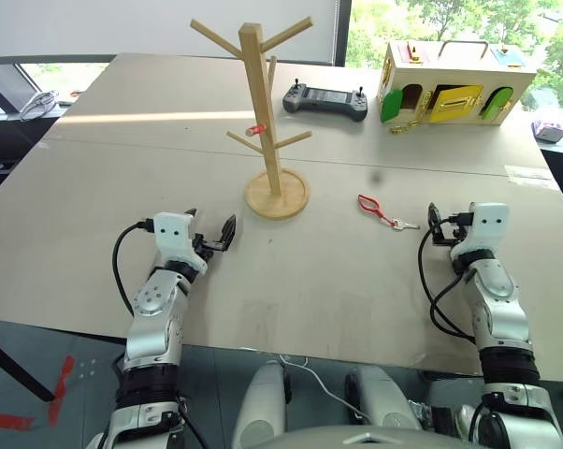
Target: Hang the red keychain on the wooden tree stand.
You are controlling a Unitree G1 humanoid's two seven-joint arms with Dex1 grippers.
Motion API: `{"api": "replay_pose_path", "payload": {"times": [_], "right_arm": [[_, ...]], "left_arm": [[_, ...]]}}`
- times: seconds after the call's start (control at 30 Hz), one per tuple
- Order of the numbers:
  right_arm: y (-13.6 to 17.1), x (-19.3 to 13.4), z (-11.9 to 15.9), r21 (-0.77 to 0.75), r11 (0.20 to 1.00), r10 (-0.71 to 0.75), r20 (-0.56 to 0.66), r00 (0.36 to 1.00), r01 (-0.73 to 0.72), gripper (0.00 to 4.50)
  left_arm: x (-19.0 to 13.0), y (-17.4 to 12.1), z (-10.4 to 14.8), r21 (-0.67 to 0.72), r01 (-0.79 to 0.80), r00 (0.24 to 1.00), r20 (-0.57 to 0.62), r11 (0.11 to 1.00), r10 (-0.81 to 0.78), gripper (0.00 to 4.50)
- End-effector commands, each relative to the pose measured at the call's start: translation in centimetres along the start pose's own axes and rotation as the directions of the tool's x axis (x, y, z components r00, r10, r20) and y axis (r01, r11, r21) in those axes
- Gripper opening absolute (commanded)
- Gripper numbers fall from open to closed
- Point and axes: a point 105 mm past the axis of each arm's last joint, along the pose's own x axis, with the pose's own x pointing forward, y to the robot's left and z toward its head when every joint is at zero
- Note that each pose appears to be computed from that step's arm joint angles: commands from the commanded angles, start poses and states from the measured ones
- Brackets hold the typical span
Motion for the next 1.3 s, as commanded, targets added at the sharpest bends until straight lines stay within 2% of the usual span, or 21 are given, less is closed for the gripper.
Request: {"api": "replay_pose_path", "payload": {"times": [0.03, 0.6, 0.67, 0.77, 0.8, 0.9, 1.03, 1.2, 1.3], "right_arm": [[-0.6, 0.2, 1.8, -0.007, 1.0, -0.007, 0.066, 0.998, 0.008, 4.44], [-0.8, 0.0, 1.7, -0.011, 1.0, 0.001, 0.061, 0.998, -0.001, 4.44], [-0.7, 0.0, 1.7, -0.003, 1.0, 0.029, 0.055, 0.998, -0.029, 4.44], [0.3, 0.0, 2.8, 0.022, 0.987, 0.16, 0.062, 0.985, -0.162, 4.44], [0.8, -0.1, 3.3, 0.022, 0.974, 0.222, 0.063, 0.973, -0.224, 4.44], [3.5, -1.3, 4.5, -0.014, 0.88, 0.476, 0.031, 0.879, -0.476, 4.44], [5.8, -2.4, 5.3, 0.006, 0.752, 0.658, -0.048, 0.751, -0.659, 4.44], [8.8, -2.5, 5.6, 0.011, 0.681, 0.724, -0.16, 0.671, -0.732, 4.44], [9.9, -1.6, 5.8, 0.017, 0.703, 0.702, -0.17, 0.691, -0.711, 4.44]], "left_arm": [[0.2, -0.5, 1.5, 0.013, 0.031, 0.998, 0.06, 0.999, -0.031, 4.5], [0.0, -1.6, 1.4, -0.011, 0.105, 0.992, 0.072, 0.994, -0.104, 4.5], [-0.2, -2.5, 1.4, -0.042, 0.153, 0.986, 0.074, 0.987, -0.15, 4.5], [-1.3, -4.6, 2.2, -0.06, 0.281, 0.954, 0.12, 0.958, -0.273, 4.5], [-1.7, -5.3, 2.3, -0.046, 0.33, 0.938, 0.129, 0.943, -0.322, 4.5], [-3.9, -8.5, 2.2, -0.044, 0.517, 0.851, 0.131, 0.855, -0.508, 4.5], [-6.0, -10.6, 1.5, 0.081, 0.645, 0.755, 0.092, 0.76, -0.65, 4.5], [-6.7, -11.6, 1.5, 0.109, 0.702, 0.696, 0.106, 0.704, -0.71, 4.5], [-6.8, -11.9, 1.3, 0.131, 0.713, 0.681, 0.106, 0.689, -0.725, 4.5]]}}
